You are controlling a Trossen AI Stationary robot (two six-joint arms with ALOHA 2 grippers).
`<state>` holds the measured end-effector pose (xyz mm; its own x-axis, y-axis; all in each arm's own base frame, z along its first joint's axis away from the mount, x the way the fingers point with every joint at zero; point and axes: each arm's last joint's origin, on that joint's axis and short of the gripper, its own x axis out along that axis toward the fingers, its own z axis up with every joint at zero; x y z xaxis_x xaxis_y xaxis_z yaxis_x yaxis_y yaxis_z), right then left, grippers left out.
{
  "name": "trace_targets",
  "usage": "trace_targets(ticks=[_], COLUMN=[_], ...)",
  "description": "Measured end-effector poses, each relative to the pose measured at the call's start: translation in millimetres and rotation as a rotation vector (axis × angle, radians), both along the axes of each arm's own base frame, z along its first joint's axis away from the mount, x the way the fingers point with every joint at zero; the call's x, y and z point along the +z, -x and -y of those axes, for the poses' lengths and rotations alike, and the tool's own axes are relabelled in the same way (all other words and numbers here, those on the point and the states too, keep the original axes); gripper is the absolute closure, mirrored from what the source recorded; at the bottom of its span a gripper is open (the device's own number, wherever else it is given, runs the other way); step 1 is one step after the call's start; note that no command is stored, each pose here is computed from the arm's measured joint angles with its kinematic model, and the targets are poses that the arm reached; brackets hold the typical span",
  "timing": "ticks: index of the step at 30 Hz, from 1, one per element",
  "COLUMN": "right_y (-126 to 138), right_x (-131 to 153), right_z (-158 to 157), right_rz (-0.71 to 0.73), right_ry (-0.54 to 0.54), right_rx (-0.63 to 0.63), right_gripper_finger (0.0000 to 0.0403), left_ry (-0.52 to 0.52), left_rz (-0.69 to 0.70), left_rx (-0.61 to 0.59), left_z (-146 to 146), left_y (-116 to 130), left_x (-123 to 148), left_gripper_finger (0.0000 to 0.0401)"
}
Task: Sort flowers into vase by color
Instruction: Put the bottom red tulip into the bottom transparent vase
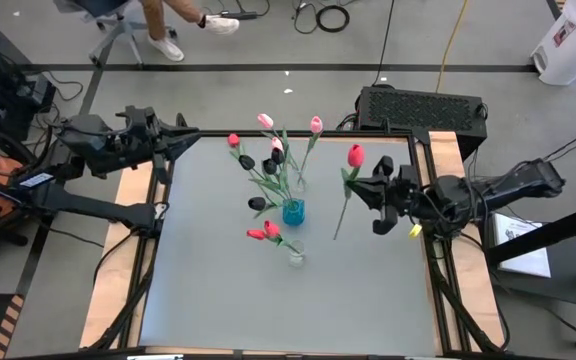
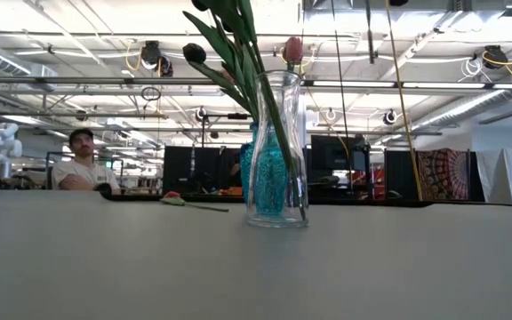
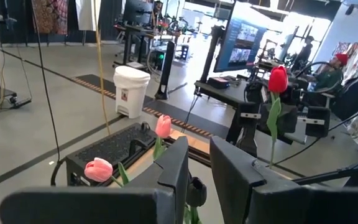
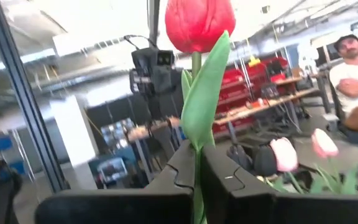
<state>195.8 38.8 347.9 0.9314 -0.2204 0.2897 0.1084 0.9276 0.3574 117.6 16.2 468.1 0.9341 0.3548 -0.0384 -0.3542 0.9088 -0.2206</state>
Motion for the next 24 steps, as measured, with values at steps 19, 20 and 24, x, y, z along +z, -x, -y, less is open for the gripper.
trace_targets(ticks=[19, 20, 24], right_y=[-47, -49, -58], right_x=[8, 8, 5], right_z=[-15, -16, -18], right_rz=[0.004, 0.0, -0.02], right_ry=[0.081, 0.083, 0.088], right_rx=[0.064, 0.064, 0.064], right_gripper_finger=[0.0403, 0.0403, 0.0403], left_ry=[0.021, 0.021, 0.022], left_rz=[-0.023, -0.025, -0.028], left_rx=[0.002, 0.002, 0.003], left_z=[-1, -1, -1], left_y=[-10, -11, -12], left_x=[-3, -3, -4], left_gripper_finger=[0.0328, 0.0328, 0.0328])
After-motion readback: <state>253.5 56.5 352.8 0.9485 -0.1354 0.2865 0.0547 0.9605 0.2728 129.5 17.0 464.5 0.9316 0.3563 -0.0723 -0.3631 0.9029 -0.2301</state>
